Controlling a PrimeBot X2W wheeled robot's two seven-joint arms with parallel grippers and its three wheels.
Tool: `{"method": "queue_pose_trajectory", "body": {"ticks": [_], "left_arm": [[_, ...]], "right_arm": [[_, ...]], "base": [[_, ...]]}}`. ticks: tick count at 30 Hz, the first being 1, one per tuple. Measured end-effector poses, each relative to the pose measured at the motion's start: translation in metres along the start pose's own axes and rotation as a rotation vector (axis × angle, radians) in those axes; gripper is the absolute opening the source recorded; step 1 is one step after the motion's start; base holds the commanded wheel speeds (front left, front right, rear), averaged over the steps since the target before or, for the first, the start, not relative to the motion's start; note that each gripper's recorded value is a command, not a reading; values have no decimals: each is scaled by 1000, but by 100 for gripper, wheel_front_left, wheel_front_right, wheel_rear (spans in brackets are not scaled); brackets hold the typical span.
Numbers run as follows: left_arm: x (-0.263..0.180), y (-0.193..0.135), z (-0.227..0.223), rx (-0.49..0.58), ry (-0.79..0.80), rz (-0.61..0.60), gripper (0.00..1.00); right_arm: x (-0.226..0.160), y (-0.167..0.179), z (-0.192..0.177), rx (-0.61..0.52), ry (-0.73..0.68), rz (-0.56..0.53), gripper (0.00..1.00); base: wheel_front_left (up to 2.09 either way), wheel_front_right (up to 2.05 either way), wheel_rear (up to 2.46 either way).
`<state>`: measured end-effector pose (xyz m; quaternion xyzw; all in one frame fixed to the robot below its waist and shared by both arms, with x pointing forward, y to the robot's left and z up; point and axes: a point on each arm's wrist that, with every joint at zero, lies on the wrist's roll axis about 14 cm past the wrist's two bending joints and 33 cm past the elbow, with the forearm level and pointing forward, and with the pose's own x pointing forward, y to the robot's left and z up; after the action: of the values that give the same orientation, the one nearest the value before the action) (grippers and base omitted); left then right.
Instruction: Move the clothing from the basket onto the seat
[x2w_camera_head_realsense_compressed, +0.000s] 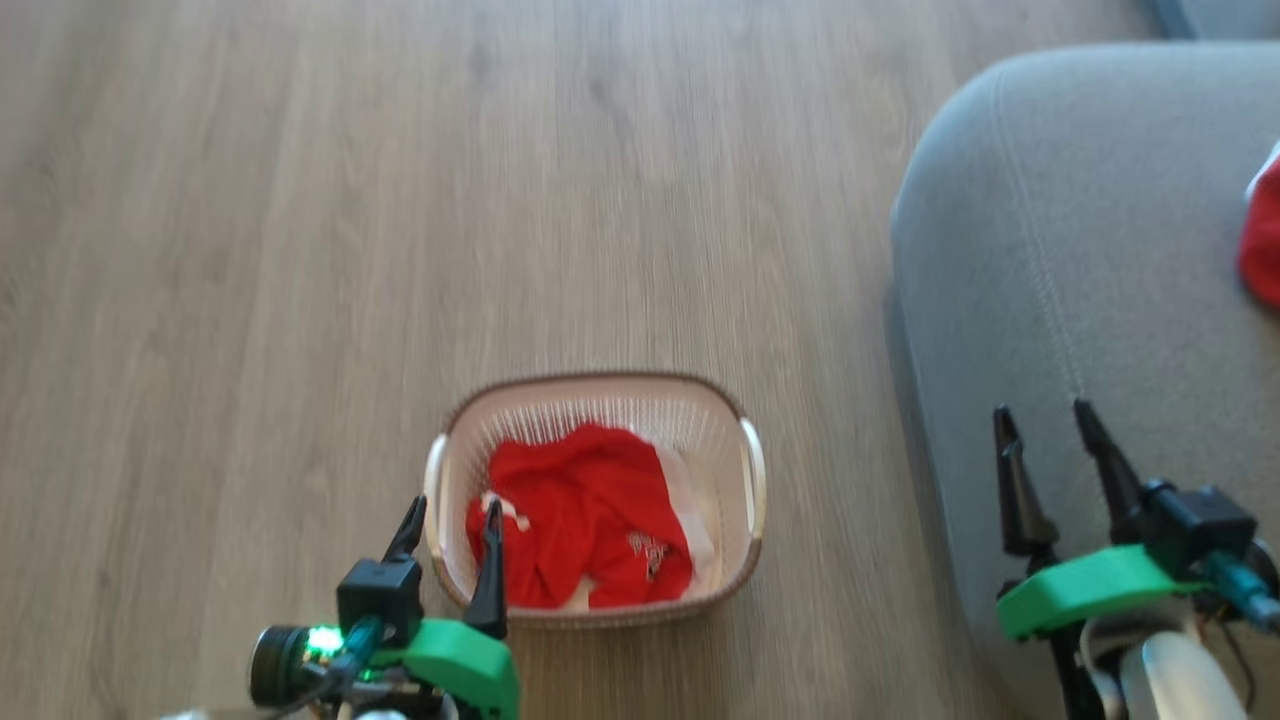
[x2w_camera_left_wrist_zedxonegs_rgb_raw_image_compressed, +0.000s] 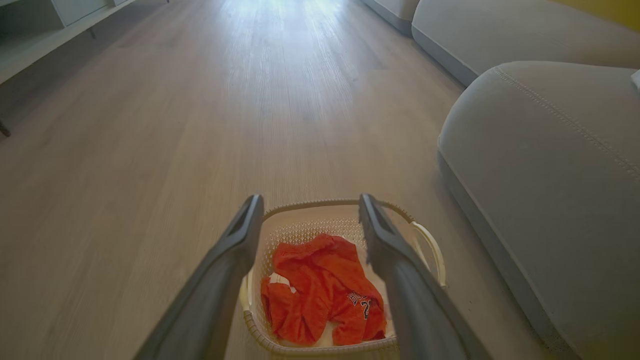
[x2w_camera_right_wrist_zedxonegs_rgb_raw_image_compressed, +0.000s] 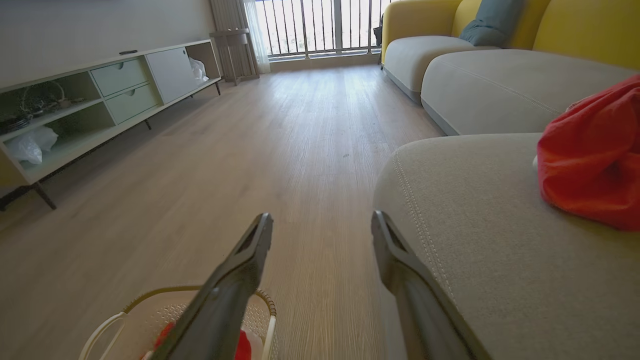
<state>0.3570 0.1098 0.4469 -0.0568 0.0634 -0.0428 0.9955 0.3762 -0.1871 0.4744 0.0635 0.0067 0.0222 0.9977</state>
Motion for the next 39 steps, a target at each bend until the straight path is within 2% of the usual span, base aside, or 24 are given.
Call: {"method": "queue_pose_trajectory", "body": {"ticks": [9,14,18,24,29,34,39], "left_arm": [[54,-23,-63,43,192,-118,100],[86,-32,-109,81,306,-181,100],[106,-41,-167,161,439,-272,100],[140,-53,-221,187,535,-368,100],[148,-46,-279,258,668,-409,100],[148,-46,-327,249,801,-450,100],[150,-62,-353,237,850,-494,100]], "right_arm": [[38,-23,-27,-40,66,-39,100],[56,-41,-57,-42,127,-82,100],[70,-45,-93,-37,193,-90,100],[76,-55,-137,-27,277,-120,100],[84,-64,-160,-27,301,-140,100],[86,-71,-170,-28,308,-155,100],[82,-78,-172,-19,309,-182,100]], "base": [[0,0,0],[0,0,0],[0,0,0],[0,0,0],[0,0,0],[0,0,0],[0,0,0]]}}
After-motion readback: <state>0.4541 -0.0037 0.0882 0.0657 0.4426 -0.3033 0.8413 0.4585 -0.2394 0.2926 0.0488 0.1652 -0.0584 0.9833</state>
